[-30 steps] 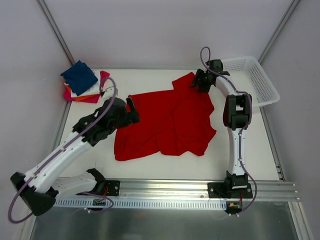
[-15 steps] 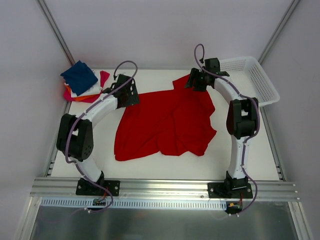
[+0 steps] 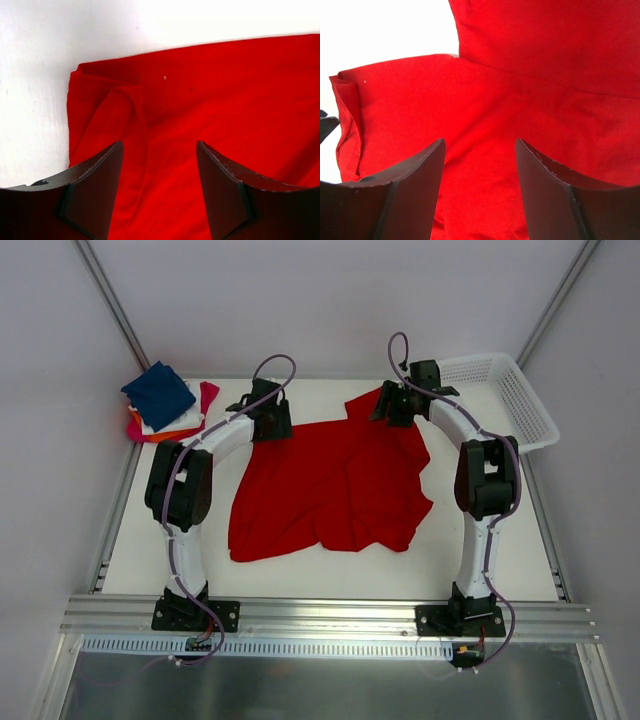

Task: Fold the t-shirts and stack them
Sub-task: Flatten the tshirt out

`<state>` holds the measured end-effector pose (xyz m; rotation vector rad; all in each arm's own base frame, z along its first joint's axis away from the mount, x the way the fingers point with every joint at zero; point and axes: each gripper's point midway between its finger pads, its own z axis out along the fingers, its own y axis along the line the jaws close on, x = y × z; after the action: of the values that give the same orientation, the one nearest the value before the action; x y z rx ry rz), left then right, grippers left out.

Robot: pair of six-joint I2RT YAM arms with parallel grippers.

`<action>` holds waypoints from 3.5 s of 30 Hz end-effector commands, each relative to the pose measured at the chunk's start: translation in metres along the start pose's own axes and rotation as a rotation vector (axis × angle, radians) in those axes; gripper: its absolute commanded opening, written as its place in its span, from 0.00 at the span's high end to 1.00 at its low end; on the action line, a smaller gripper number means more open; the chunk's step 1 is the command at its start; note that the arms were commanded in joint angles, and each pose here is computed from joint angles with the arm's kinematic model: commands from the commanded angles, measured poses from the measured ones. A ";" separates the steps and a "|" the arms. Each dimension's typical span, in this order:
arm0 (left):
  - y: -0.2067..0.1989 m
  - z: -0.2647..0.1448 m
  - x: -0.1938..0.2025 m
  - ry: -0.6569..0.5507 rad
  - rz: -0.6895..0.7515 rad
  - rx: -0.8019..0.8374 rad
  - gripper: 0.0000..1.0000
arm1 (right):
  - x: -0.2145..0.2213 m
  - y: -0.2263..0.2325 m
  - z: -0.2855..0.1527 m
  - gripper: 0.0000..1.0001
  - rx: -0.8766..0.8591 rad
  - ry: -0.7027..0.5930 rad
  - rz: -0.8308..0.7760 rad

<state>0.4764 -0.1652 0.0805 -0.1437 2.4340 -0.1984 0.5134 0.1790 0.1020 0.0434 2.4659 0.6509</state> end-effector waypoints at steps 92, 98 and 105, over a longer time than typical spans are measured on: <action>0.188 0.004 -0.047 0.006 -0.152 -0.392 1.00 | -0.008 0.020 -0.033 0.40 -0.073 -0.079 -0.029; 0.206 0.019 -0.048 0.033 -0.180 -0.407 0.02 | -0.004 0.020 -0.036 0.40 -0.069 -0.077 -0.035; 0.201 -0.008 -0.060 -0.012 -0.227 -0.378 0.01 | 0.002 0.017 -0.051 0.40 -0.043 -0.091 -0.044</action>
<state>0.5076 0.0459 0.0483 -0.5570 2.4838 0.2201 0.4841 0.1746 0.1009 0.0265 2.4597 0.6702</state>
